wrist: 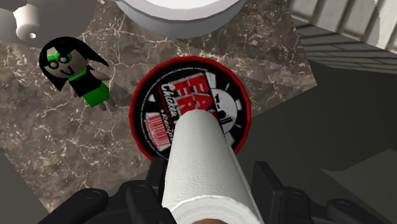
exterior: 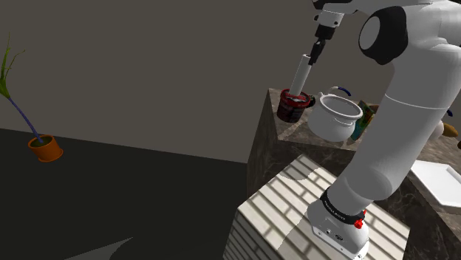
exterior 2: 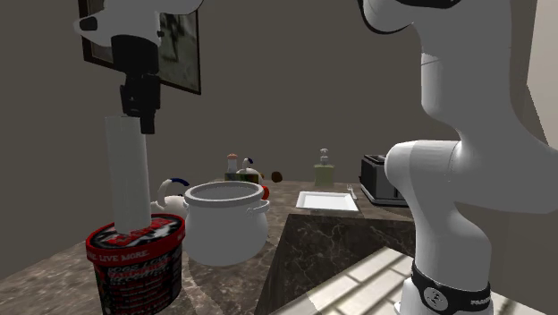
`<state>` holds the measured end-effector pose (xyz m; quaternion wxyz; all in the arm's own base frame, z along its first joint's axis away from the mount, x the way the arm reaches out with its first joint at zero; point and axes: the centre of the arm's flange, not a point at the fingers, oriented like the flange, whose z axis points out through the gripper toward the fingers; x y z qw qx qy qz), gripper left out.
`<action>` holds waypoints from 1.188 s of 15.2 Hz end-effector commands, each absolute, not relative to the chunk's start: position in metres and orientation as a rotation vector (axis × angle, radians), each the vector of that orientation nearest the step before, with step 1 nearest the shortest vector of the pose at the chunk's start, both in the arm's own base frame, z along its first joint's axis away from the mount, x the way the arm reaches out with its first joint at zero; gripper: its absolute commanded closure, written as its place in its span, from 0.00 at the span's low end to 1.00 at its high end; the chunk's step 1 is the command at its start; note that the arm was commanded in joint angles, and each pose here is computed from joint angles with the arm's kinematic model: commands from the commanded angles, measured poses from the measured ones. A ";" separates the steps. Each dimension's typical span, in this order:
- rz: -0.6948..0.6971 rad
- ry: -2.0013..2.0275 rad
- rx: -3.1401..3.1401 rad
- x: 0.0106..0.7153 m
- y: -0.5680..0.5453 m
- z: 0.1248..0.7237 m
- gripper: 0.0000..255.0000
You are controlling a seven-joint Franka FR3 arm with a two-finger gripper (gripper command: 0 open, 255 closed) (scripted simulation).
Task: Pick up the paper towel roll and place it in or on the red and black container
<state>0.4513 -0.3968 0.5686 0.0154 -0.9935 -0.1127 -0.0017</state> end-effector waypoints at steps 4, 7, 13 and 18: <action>-0.006 -0.351 -3.091 0.451 -0.397 0.566 1.00; -0.006 -0.351 -3.091 0.451 -0.397 0.566 1.00; -0.006 -0.351 -3.091 0.451 -0.397 0.566 0.00; -0.006 -0.351 -3.091 0.451 -0.398 0.616 0.00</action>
